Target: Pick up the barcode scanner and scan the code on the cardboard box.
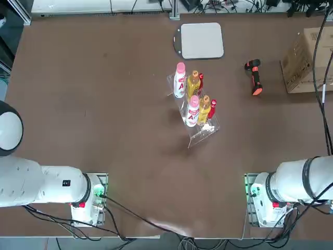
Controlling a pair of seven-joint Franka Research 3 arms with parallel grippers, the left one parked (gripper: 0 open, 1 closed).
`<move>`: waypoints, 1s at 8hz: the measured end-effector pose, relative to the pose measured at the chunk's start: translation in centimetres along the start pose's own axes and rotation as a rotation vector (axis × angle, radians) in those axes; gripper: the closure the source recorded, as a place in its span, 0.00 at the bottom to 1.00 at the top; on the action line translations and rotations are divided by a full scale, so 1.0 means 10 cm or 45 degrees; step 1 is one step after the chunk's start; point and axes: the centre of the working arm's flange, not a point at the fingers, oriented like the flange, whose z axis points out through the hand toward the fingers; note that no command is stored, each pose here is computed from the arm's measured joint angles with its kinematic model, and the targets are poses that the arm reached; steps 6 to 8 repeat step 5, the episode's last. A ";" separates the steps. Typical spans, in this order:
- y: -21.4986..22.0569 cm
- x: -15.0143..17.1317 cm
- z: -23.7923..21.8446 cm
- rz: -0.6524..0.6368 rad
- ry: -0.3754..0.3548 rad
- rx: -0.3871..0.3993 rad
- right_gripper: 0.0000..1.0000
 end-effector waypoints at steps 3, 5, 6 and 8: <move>-0.02 0.04 -0.04 -0.005 0.011 0.000 0.00; -0.03 0.04 -0.05 -0.006 0.008 0.000 0.00; -0.03 0.04 -0.05 -0.006 0.008 0.000 0.00; -0.03 0.04 -0.05 -0.006 0.008 0.000 0.00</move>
